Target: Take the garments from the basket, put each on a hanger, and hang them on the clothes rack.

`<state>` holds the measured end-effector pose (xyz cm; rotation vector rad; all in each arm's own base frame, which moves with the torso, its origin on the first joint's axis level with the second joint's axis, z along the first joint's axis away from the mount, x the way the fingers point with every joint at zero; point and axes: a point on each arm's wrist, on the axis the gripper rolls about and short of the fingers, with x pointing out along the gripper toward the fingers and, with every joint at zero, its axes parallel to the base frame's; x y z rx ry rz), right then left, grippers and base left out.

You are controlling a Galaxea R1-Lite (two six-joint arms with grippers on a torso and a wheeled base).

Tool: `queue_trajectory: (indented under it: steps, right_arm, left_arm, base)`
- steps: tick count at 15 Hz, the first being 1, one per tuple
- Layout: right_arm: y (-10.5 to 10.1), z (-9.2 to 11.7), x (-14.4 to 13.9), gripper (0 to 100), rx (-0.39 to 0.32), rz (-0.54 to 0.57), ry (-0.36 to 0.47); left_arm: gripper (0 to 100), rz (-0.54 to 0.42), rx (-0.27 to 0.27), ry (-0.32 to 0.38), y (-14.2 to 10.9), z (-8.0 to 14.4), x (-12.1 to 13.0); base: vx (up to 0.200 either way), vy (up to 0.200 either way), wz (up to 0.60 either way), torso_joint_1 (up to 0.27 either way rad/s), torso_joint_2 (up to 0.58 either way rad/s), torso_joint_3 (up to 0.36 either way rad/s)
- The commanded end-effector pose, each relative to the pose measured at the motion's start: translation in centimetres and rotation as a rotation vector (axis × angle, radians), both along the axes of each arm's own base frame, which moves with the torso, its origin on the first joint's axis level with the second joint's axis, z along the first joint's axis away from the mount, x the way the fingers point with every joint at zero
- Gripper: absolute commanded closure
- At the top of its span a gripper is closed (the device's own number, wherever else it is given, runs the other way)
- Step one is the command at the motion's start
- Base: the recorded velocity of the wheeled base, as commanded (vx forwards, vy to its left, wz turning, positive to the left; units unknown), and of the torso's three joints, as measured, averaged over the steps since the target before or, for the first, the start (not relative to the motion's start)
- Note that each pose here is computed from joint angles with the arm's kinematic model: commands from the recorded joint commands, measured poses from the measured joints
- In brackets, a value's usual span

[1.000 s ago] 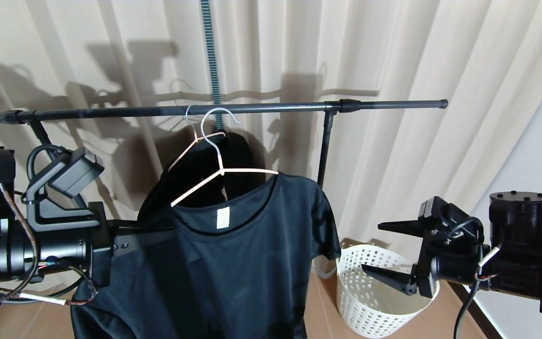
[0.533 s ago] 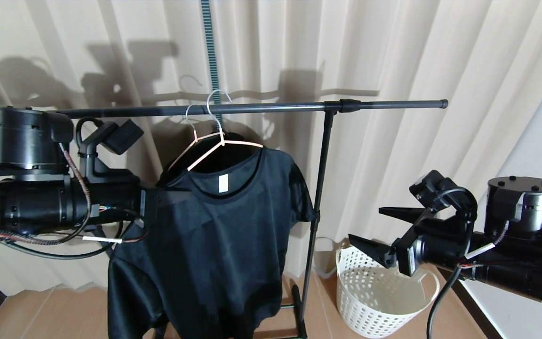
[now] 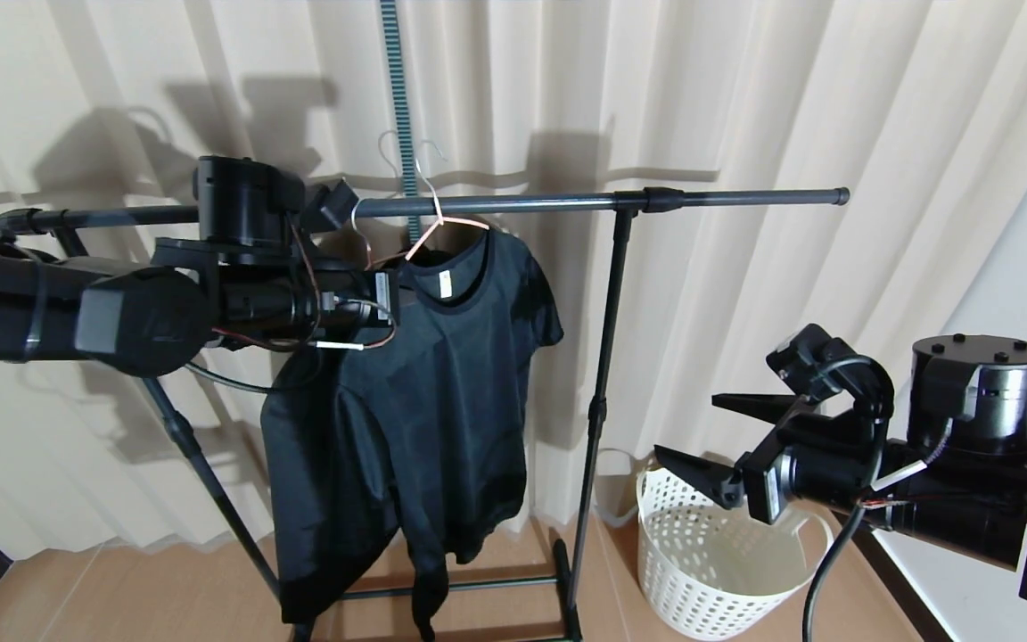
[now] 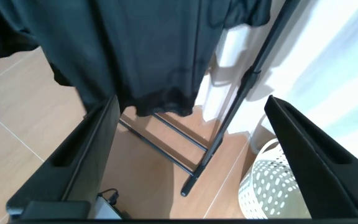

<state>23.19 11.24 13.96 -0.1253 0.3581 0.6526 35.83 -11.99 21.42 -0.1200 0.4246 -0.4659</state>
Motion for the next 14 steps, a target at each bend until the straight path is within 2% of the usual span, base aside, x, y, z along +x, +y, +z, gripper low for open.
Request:
queue_trajectory:
  steps: [1, 4, 12, 13, 14]
  right_arm:
    - [0.0, -0.1, 0.0, 0, -0.003, 0.001, 0.004]
    - [0.0, -0.1, 0.0, 0, -0.002, 0.001, 0.003]
    - [0.0, -0.2, 0.0, 0, -0.004, 0.003, 0.005]
    - [0.0, -0.2, 0.0, 0, -0.004, 0.003, 0.005]
    - [0.0, -0.2, -0.1, 0, -0.005, 0.003, 0.006]
  left_arm:
    - [100, 0.012, 0.006, 0.057, -1.4, -2.9, 2.7]
    - [100, 0.053, 0.012, 0.070, -1.7, -3.8, 3.9]
    - [100, 0.055, 0.020, 0.100, -1.8, -4.9, 3.8]
    - [0, 0.052, 0.020, 0.100, -1.8, -4.8, 3.7]
    - [0, 0.052, 0.024, 0.108, -1.8, -5.0, 3.6]
  base:
    - [0.000, 0.000, 0.00, 0.000, 0.00, 0.000]
    - [0.000, 0.000, 0.00, 0.000, 0.00, 0.000]
    - [0.000, 0.000, 0.00, 0.000, 0.00, 0.000]
    - [0.000, 0.000, 0.00, 0.000, 0.00, 0.000]
    - [0.000, 0.000, 0.00, 0.000, 0.00, 0.000]
